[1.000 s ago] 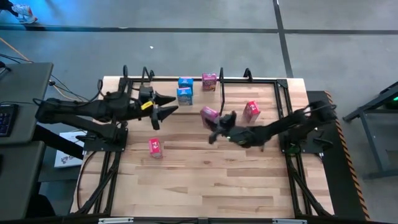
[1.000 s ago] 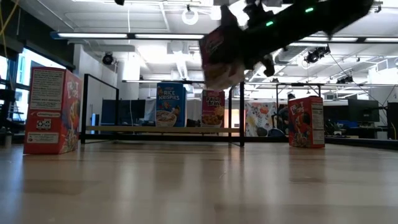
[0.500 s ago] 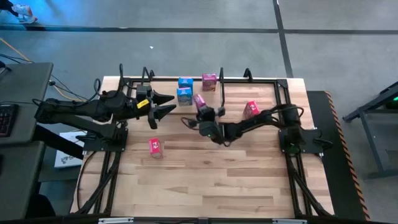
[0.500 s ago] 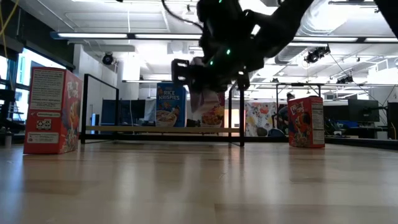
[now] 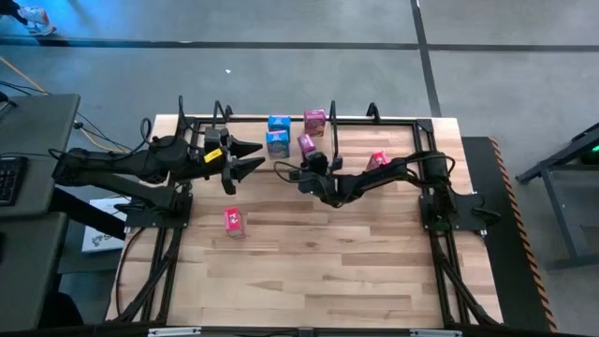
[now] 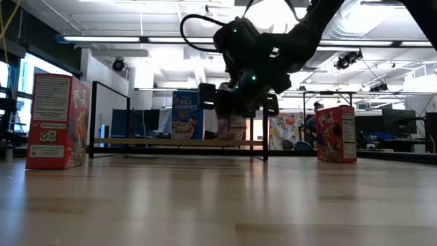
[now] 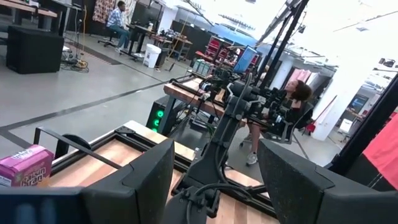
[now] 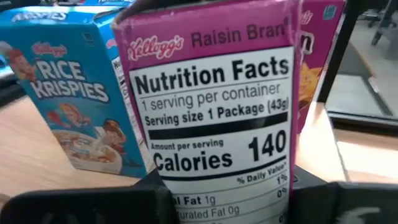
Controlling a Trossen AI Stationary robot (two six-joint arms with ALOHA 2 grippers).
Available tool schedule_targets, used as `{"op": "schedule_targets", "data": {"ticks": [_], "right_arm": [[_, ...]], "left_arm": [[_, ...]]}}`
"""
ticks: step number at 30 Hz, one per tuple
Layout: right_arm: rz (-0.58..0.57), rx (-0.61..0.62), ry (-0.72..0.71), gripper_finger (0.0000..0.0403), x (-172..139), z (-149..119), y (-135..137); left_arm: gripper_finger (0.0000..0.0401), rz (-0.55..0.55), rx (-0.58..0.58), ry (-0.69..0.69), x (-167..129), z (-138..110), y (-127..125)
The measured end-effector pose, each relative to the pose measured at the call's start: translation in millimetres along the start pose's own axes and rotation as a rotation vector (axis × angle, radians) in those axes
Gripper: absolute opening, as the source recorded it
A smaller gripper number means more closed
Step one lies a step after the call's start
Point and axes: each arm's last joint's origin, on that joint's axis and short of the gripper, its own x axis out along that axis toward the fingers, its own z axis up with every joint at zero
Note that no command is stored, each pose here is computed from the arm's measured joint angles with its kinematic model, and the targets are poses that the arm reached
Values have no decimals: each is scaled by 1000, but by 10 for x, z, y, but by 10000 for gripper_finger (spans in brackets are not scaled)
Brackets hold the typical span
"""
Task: Stack cereal on shelf
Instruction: Put the purple cereal box on the shelf aligned with the other purple cereal box
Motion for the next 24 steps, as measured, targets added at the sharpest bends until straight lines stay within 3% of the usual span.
{"op": "schedule_targets", "data": {"ticks": [12, 24], "right_arm": [[7, 1, 17, 93, 75, 20, -32], [80, 15, 74, 196, 123, 25, -35]], "left_arm": [[223, 1, -1, 1, 1, -2, 0], [223, 1, -12, 1, 1, -3, -1]]}}
